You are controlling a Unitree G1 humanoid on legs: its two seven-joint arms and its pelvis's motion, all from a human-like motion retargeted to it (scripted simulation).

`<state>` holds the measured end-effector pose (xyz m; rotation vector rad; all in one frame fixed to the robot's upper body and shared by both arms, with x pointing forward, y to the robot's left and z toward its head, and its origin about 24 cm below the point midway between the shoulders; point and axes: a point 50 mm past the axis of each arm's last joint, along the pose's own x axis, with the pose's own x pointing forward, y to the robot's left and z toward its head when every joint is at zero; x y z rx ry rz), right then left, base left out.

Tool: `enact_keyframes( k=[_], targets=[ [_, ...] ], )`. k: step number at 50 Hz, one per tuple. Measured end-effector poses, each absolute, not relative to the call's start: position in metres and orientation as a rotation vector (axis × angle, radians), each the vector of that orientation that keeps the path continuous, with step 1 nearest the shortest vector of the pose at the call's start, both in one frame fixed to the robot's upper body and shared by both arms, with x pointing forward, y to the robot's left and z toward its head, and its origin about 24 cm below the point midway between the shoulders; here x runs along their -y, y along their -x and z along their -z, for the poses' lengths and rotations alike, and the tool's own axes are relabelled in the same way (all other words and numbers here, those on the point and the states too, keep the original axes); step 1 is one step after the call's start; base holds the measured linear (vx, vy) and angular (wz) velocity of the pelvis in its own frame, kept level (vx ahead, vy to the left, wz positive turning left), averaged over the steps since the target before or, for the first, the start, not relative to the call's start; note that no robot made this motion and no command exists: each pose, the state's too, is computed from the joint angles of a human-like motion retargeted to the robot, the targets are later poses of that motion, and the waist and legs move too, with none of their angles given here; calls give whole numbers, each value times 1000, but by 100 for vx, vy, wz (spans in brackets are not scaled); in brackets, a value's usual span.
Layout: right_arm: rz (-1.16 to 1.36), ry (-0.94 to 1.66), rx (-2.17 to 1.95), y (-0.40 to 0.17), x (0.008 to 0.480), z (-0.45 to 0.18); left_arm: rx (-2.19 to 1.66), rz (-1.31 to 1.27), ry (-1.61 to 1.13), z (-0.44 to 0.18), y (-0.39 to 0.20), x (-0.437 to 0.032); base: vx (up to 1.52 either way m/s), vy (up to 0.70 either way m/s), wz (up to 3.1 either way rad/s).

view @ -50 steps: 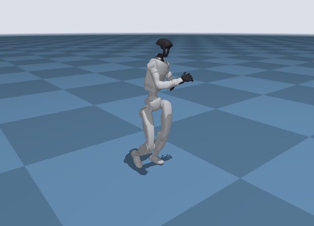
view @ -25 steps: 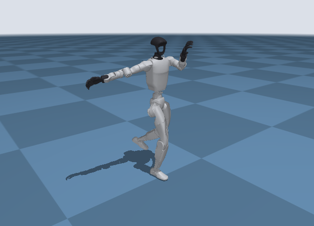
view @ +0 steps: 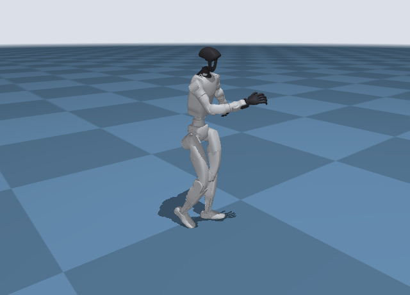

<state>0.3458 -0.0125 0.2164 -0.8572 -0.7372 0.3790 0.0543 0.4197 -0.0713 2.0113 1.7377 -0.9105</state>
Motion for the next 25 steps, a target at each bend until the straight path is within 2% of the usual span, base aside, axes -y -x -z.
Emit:
enact_keyframes(
  k=[3,6,11,17,20,25],
  targets=[
    [-281,677,959,-310,52,-244,-1597,784,-2172,45,-69,-442,28,-2,260],
    [-291,606,929,-284,96,-226,-1405,689,-2383,21,-97,-450,23,-5,309],
    [-291,648,524,-261,164,-141,-1088,579,-2404,15,-142,-426,12,-7,336],
    [-14,706,-246,-215,252,1,-825,538,-2514,29,-195,-369,-2,-4,289],
    [10,750,-710,-175,285,74,-862,676,-2438,63,-181,-340,5,3,218],
    [-176,736,-1353,-79,300,142,-979,1203,-2211,128,-109,-299,22,10,210]
  ],
)
